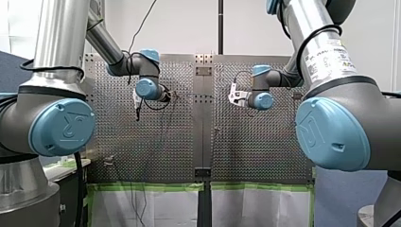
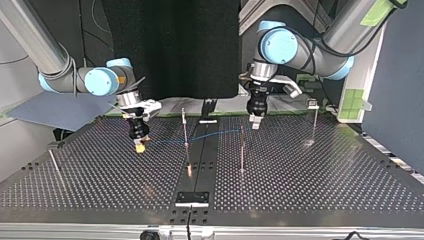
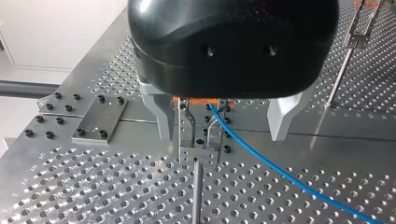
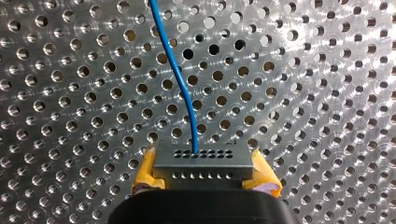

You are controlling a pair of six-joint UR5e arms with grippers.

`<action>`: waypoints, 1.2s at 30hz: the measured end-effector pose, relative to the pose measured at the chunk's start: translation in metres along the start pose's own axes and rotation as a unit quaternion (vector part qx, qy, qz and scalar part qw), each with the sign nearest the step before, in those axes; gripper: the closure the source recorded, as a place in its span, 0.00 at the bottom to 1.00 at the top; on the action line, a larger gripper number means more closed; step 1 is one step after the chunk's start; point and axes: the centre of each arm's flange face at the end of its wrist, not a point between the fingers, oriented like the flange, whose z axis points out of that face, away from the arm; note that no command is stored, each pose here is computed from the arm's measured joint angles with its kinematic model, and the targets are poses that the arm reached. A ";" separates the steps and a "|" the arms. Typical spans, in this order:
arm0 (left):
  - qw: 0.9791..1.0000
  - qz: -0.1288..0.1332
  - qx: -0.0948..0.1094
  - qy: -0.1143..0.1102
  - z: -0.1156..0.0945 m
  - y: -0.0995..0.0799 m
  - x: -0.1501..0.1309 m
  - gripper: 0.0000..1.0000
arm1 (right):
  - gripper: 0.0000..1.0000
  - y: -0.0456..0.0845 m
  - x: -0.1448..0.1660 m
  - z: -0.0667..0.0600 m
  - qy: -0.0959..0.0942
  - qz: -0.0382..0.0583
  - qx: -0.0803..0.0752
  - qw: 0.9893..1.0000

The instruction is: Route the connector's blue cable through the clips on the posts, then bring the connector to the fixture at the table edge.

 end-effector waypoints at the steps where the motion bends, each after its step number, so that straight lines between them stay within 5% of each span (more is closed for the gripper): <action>1: 1.000 0.000 0.000 0.000 0.000 0.000 0.000 0.00 | 1.00 0.000 0.000 0.000 0.000 0.000 0.000 1.000; 17: 1.000 0.004 0.022 -0.004 0.000 -0.005 -0.002 0.00 | 1.00 -0.001 -0.001 0.000 -0.002 0.001 0.005 1.000; 36: 1.000 -0.008 0.025 -0.014 0.002 -0.006 -0.004 0.00 | 1.00 -0.005 -0.002 -0.001 -0.005 0.002 0.007 1.000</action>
